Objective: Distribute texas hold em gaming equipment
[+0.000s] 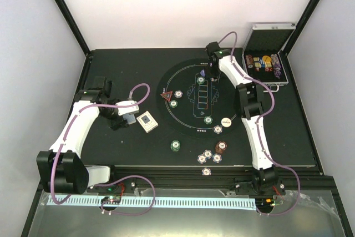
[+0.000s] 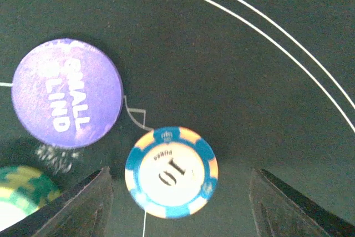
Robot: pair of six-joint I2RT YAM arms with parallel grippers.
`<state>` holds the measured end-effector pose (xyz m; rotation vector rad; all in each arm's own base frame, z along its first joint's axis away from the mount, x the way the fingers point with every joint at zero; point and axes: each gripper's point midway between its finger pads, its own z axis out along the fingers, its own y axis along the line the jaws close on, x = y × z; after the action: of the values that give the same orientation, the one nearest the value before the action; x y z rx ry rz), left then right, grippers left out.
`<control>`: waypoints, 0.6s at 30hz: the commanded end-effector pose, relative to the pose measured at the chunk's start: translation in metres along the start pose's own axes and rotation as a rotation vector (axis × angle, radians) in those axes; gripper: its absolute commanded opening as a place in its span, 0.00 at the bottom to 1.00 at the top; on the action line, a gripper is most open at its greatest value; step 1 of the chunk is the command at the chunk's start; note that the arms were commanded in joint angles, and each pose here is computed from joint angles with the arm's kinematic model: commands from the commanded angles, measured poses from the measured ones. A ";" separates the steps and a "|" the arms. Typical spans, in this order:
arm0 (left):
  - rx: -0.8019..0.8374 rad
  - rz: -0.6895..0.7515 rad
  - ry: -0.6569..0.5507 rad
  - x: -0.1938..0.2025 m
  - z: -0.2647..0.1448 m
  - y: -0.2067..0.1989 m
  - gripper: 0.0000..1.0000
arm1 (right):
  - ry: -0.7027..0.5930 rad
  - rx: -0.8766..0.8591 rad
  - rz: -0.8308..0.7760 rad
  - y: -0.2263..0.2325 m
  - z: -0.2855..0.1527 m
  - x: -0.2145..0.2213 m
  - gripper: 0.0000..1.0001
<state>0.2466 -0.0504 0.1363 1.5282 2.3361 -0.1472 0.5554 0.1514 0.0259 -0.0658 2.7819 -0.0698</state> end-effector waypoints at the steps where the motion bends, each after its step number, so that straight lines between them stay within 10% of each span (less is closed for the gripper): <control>1: -0.016 0.001 -0.008 -0.004 -0.005 0.008 0.02 | -0.078 -0.029 0.012 -0.005 -0.079 -0.017 0.70; 18: -0.026 0.014 -0.023 -0.005 -0.007 0.006 0.01 | -0.052 -0.126 -0.241 0.084 -0.214 0.269 0.66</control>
<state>0.2478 -0.0505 0.1346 1.5297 2.3387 -0.1502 0.2696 0.2312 0.1558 -0.4998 2.6316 0.0576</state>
